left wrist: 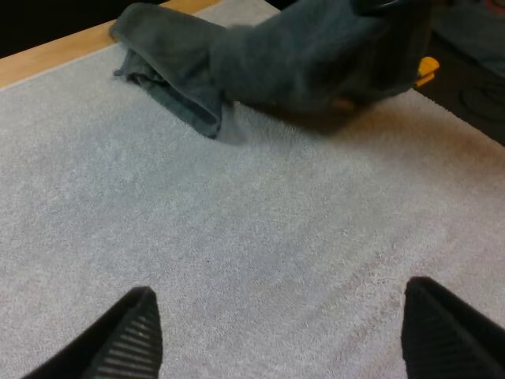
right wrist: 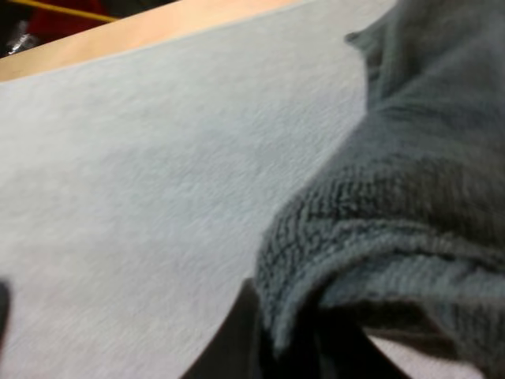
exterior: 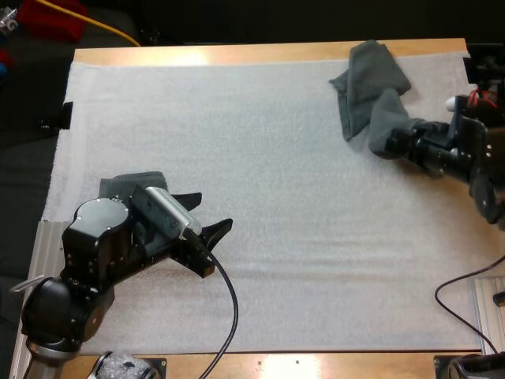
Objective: Pick towel from pile, fold and stack
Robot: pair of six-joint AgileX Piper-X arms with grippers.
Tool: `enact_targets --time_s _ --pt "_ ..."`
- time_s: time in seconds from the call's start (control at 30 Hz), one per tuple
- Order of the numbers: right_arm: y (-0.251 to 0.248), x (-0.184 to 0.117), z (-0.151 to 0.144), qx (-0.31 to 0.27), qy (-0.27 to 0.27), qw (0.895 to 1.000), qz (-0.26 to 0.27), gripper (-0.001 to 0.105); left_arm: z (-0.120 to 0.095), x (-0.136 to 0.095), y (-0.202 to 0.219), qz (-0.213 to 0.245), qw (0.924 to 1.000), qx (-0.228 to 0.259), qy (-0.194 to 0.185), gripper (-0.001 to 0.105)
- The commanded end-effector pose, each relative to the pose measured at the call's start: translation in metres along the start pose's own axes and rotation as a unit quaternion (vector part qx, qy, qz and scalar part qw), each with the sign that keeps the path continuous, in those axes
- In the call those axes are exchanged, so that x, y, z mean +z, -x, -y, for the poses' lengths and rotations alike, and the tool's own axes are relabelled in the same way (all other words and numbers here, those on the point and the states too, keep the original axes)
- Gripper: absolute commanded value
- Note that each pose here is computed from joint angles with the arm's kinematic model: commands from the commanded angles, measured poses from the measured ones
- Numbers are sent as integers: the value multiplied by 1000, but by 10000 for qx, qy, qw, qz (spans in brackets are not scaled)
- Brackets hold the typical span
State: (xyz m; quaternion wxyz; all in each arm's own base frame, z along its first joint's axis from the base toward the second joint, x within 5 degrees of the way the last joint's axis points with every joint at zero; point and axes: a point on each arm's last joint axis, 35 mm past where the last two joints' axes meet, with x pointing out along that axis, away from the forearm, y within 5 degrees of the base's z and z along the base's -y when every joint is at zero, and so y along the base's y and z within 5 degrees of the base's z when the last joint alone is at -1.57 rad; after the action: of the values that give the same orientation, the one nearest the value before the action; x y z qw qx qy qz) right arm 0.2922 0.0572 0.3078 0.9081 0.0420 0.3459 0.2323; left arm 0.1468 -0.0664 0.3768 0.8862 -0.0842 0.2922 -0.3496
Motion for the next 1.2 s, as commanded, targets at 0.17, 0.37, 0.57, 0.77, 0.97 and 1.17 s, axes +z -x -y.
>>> enact_targets --time_s 0.17,0.37,0.57,0.77,0.97,1.17 --pt "14 3 -40 553 500 9972 62 1 2 2 2 21 10000 -53 22 63" --pt "6 -1 -75 546 921 9942 -63 1 2 2 2 21 10000 -53 22 63" --pt "-13 -14 -107 672 1275 9888 -393 1 2 2 2 21 10000 -53 22 63" --pt "-43 -33 -135 682 1391 9848 -786 1 2 2 2 17 10000 -79 22 63" --pt "-72 -49 -159 861 1052 9862 -941 1 2 2 2 15 10000 -95 22 63" --pt "-89 -65 -176 992 960 9835 -1167 11 3 2 2 4 9999 -165 21 63"
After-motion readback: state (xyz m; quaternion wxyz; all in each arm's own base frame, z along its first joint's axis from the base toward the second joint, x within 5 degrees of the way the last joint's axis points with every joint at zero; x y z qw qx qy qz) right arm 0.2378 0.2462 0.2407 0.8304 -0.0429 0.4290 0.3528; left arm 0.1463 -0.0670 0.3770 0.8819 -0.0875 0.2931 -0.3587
